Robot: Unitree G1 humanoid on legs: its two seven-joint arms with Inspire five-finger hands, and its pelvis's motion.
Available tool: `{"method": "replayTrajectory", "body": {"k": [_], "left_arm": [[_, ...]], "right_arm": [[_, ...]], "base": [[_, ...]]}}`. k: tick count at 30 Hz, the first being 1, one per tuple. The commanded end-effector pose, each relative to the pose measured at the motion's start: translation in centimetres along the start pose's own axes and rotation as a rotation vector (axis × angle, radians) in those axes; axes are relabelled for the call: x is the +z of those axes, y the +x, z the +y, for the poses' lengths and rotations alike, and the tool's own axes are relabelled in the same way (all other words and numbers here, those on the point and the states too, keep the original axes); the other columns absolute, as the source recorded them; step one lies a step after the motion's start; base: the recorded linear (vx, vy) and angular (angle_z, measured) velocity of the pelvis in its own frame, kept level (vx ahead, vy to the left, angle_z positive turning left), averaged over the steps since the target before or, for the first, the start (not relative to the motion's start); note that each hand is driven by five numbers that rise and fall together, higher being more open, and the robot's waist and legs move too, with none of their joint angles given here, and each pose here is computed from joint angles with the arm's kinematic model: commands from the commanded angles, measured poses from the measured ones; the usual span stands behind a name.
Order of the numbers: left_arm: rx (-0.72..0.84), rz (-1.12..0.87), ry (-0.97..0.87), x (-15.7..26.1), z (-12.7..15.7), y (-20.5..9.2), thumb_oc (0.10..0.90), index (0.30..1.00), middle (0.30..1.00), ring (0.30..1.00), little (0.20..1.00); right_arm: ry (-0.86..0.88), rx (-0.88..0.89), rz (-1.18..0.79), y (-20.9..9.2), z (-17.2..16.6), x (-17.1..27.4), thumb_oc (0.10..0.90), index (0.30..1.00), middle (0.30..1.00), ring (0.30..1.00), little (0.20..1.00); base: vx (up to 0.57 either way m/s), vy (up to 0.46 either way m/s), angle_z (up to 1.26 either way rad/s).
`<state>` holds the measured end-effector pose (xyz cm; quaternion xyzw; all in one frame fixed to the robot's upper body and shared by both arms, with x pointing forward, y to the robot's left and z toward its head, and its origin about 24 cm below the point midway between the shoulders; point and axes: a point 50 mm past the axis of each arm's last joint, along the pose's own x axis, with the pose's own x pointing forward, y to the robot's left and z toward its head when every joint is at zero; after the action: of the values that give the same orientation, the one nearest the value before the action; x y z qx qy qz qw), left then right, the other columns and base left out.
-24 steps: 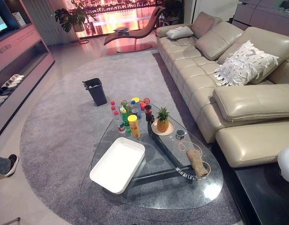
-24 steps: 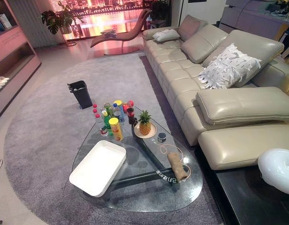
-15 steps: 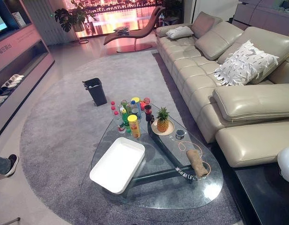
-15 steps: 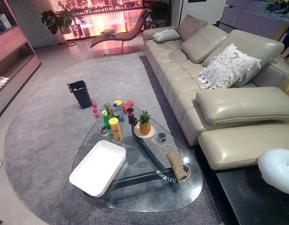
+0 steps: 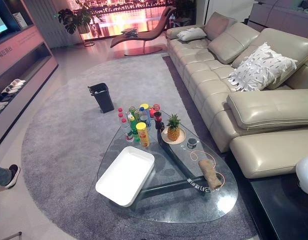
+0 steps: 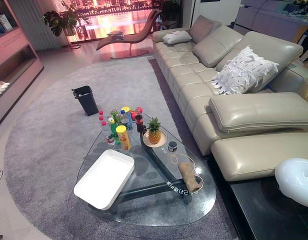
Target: Wipe the table with a cloth and put it in the basket.
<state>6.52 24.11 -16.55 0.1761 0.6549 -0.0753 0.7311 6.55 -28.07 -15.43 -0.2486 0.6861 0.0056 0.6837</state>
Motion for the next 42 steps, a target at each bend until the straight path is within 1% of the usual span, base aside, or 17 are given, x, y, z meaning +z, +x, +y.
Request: {"method": "replayTrajectory", "body": {"k": [1,13,18,23,28,30,31,32,34,36,38,39,42], "left_arm": [[0.033,-0.027,-0.032,2.2,1.6,-0.1,0.800,0.900,0.900,0.900,0.900],[0.031,-0.017,-0.039,1.7,1.5,-0.1,0.800,0.900,0.900,0.900,0.900],[0.043,-0.049,-0.071,2.7,1.7,-0.2,0.800,0.900,0.900,0.900,0.900],[0.067,-0.163,-0.171,6.5,2.9,-0.7,0.800,0.900,0.900,0.900,0.900],[0.121,-0.280,-0.294,9.9,5.0,-1.7,0.800,0.900,0.900,0.900,0.900],[0.148,-0.364,-0.403,11.5,6.9,-2.6,0.800,0.900,0.900,0.900,0.900],[0.148,-0.364,-0.403,11.5,6.9,-2.6,0.800,0.900,0.900,0.900,0.900],[0.149,-0.398,-0.439,12.2,7.5,-3.1,0.800,0.900,0.900,0.900,0.900],[0.127,-0.495,-0.613,13.2,9.0,-3.9,0.800,0.900,0.900,0.900,0.900],[0.110,-0.549,-0.714,13.6,9.6,-4.3,0.800,0.900,0.900,0.900,0.900],[0.109,-0.563,-0.738,13.7,9.8,-4.4,0.800,0.900,0.900,0.900,0.900],[0.103,-0.612,-0.806,14.1,10.4,-4.9,0.800,0.900,0.900,0.900,0.900],[0.093,-0.671,-0.868,14.7,11.0,-5.5,0.800,0.900,0.900,0.900,0.900]], "right_arm": [[-0.028,-0.009,0.007,-0.2,-0.2,1.6,0.800,0.900,0.900,0.900,0.900],[-0.027,-0.012,0.016,-0.2,-0.3,1.2,0.800,0.900,0.900,0.900,0.900],[-0.022,-0.028,0.008,-0.3,-0.8,2.0,0.800,0.900,0.900,0.900,0.900],[-0.018,-0.067,-0.038,-0.9,-2.5,4.8,0.800,0.900,0.900,0.900,0.900],[0.015,-0.099,-0.114,-1.7,-4.5,7.3,0.800,0.900,0.900,0.900,0.900],[0.098,-0.159,-0.184,-2.3,-6.1,8.7,0.800,0.900,0.900,0.900,0.900],[0.098,-0.159,-0.184,-2.3,-6.1,8.7,0.800,0.900,0.900,0.900,0.900],[0.143,-0.181,-0.215,-2.6,-6.7,9.4,0.800,0.900,0.900,0.900,0.900],[0.275,-0.271,-0.333,-3.7,-9.0,10.9,0.800,0.900,0.900,0.900,0.900],[0.341,-0.336,-0.400,-4.3,-10.2,11.5,0.800,0.900,0.900,0.900,0.900],[0.363,-0.356,-0.420,-4.4,-10.6,11.7,0.800,0.900,0.900,0.900,0.900],[0.440,-0.427,-0.490,-5.3,-11.8,12.4,0.800,0.900,0.900,0.900,0.900],[0.515,-0.528,-0.576,-6.6,-13.2,13.7,0.800,0.900,0.900,0.900,0.900]], "base": [[0.00,0.000,0.00],[0.00,0.001,0.00],[-0.07,0.017,-0.01],[-0.16,0.034,-0.03],[-0.09,0.007,-0.01],[-0.09,0.008,0.03],[-0.14,0.002,0.01],[-0.14,-0.009,0.01],[-0.19,-0.036,0.09],[-0.09,-0.043,0.12],[-0.06,-0.053,0.16],[-0.08,-0.084,0.24],[-0.05,-0.062,0.21]]}}
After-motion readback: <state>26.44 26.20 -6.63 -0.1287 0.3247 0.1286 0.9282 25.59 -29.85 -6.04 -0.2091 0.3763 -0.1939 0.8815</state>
